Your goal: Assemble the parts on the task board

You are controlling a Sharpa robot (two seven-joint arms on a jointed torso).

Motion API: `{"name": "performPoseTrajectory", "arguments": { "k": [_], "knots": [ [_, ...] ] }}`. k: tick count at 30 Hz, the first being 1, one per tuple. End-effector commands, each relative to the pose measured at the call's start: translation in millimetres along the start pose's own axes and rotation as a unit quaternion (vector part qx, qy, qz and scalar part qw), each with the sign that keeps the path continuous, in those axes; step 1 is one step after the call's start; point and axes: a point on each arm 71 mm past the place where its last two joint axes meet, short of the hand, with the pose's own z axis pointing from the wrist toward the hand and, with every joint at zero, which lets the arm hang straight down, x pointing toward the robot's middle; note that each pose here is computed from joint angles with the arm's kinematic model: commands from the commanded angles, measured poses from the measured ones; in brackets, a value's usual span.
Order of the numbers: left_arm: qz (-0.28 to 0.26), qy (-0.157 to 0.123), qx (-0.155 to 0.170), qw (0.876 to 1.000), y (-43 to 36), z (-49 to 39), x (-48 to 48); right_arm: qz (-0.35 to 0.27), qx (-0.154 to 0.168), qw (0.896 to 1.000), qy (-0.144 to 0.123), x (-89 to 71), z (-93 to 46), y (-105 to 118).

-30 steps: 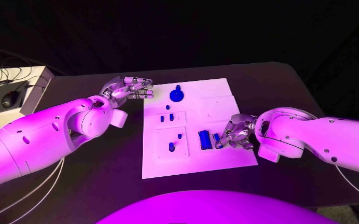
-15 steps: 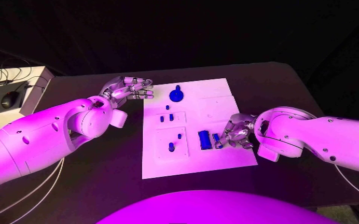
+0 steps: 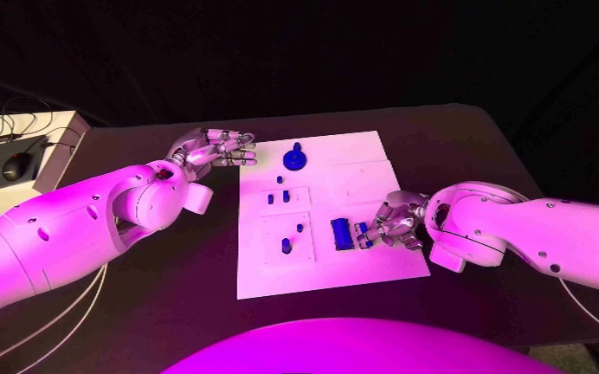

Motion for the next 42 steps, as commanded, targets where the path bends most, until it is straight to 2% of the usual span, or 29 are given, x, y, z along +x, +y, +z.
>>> {"name": "performPoseTrajectory", "arguments": {
  "k": [1,21,31,34,37,40,42],
  "knots": [
    [-0.004,0.01,0.002,1.0,-0.3,0.0,2.3,0.001,0.002,1.0,-0.01,-0.3,0.2,-1],
    [-0.003,0.009,0.001,1.0,-0.1,0.0,2.1,0.008,-0.003,1.0,-0.014,1.0,-4.2,-2],
    [-0.003,0.009,0.002,1.0,-0.1,0.0,1.9,0.007,-0.027,0.999,-0.029,-3.2,-9.1,-7],
    [-0.003,0.009,0.002,1.0,-0.2,0.1,2.2,0.018,-0.042,0.998,-0.046,-6.9,-10.4,-9],
    [-0.003,0.01,0.005,1.0,-0.5,0.3,2.7,0.053,-0.077,0.993,-0.075,-13.7,-12.0,-9],
    [-0.005,0.009,0.007,1.0,-0.8,0.5,2.8,0.088,-0.114,0.985,-0.1,-20.6,-13.1,-8],
    [-0.011,0.008,0.012,1.0,-1.2,0.8,2.5,0.127,-0.156,0.971,-0.127,-29.3,-14.5,-9]
  ]
}}
